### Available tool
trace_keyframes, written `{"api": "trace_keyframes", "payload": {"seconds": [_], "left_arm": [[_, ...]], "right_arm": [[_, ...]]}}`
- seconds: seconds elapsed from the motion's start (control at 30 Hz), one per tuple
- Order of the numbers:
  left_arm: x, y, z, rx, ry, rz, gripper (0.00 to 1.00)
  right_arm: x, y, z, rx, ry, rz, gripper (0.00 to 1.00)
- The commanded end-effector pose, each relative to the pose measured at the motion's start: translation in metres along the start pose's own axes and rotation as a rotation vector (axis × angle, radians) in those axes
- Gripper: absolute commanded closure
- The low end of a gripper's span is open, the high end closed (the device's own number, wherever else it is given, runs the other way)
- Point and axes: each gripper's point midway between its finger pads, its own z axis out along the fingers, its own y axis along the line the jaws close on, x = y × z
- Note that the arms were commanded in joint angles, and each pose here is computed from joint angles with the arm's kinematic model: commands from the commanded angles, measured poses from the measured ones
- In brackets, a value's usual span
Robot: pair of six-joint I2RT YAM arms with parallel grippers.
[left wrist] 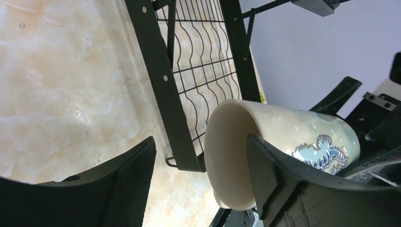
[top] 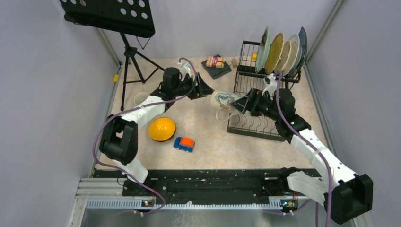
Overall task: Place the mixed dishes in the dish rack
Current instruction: Turn the cup upside down in the dish rack.
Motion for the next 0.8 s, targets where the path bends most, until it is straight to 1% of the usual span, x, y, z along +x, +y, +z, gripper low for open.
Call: {"api": "trace_keyframes", "payload": {"seconds": [0.0,0.07,0.23,0.47,0.67,0.77], "left_arm": [[-0.008,-0.038,0.016,0.067,-0.036,0.083,0.24],[-0.006,-0.043,0.024,0.049,-0.037,0.093,0.19],[-0.008,-0.034,0.032,-0.013,-0.056,0.106,0.16],[-0.006,-0.022,0.031,-0.068,-0.047,0.123,0.14],[-0.002,-0.022,0.028,-0.065,-0.036,0.128,0.14],[-0.002,-0.024,0.026,-0.064,-0.035,0.137,0.14]], "right_arm": [[-0.045,0.010,-0.018,0.095,-0.116,-0.088,1.00],[-0.048,0.004,-0.022,0.147,-0.118,-0.102,1.00],[-0.060,-0.004,-0.032,0.235,-0.132,-0.143,1.00],[-0.069,-0.015,-0.045,0.363,-0.101,-0.181,1.00],[-0.074,-0.022,-0.043,0.414,-0.080,-0.209,1.00],[-0.083,-0.039,-0.045,0.520,-0.078,-0.248,1.00]]}}
